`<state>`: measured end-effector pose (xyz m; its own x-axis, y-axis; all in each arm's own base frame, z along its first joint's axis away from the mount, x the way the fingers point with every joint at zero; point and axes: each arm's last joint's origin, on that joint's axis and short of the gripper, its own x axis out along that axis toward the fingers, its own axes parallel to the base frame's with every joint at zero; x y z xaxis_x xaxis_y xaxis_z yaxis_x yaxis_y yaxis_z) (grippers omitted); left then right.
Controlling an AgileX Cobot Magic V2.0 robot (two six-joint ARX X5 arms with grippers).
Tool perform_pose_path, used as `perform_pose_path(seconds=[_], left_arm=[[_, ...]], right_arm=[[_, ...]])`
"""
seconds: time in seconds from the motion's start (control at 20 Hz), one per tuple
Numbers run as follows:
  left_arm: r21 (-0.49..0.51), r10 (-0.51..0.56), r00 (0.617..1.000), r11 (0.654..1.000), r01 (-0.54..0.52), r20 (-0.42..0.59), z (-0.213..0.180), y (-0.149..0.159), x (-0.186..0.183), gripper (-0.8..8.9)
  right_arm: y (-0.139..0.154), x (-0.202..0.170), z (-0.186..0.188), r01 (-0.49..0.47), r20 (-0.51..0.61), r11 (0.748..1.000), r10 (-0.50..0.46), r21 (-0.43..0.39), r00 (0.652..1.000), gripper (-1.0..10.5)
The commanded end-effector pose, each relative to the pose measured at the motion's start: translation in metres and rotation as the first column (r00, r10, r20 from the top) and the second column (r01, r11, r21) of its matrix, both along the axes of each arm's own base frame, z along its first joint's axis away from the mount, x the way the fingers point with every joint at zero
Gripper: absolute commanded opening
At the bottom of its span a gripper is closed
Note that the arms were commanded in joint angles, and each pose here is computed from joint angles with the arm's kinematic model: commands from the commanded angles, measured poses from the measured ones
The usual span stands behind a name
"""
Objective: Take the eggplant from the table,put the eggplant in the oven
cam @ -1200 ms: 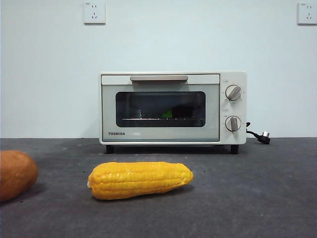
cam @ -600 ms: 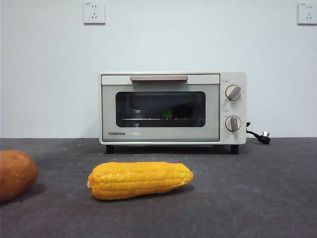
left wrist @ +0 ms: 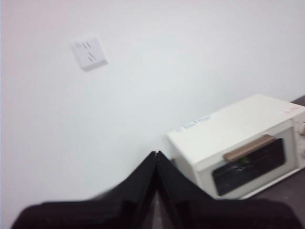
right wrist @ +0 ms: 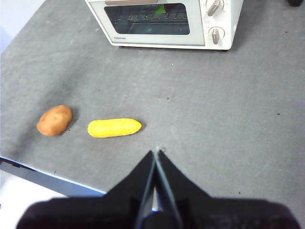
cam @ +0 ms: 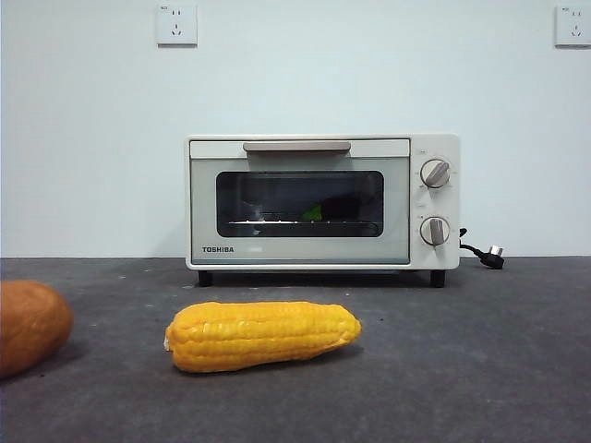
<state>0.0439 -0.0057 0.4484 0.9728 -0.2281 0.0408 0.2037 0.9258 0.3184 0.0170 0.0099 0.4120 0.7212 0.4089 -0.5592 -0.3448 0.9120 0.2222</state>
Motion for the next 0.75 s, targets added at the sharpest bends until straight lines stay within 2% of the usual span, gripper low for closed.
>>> perform_pose_path(seconds=[0.05, 0.15, 0.35, 0.75], left_arm=[[0.057, 0.027, 0.999, 0.998, -0.028, 0.024, -0.006, 0.001, -0.006, -0.04], [0.053, 0.037, 0.999, 0.998, -0.037, 0.017, -0.022, 0.001, -0.011, -0.04], [0.008, 0.036, 0.999, 0.999, -0.036, -0.040, -0.078, 0.002, 0.005, -0.04], [-0.157, 0.027, 0.992, 0.987, -0.046, -0.121, -0.189, 0.005, 0.036, -0.04]], right_arm=[[0.000, 0.000, -0.004, -0.002, -0.024, 1.000, 0.001, -0.022, 1.000, -0.1], [0.000, 0.000, -0.004, -0.002, -0.024, 1.000, 0.001, -0.021, 1.000, -0.1], [0.000, 0.000, -0.004, -0.002, -0.024, 1.000, 0.001, -0.022, 1.000, -0.1], [0.000, 0.000, -0.004, -0.002, -0.024, 1.000, 0.001, -0.022, 1.000, -0.1]])
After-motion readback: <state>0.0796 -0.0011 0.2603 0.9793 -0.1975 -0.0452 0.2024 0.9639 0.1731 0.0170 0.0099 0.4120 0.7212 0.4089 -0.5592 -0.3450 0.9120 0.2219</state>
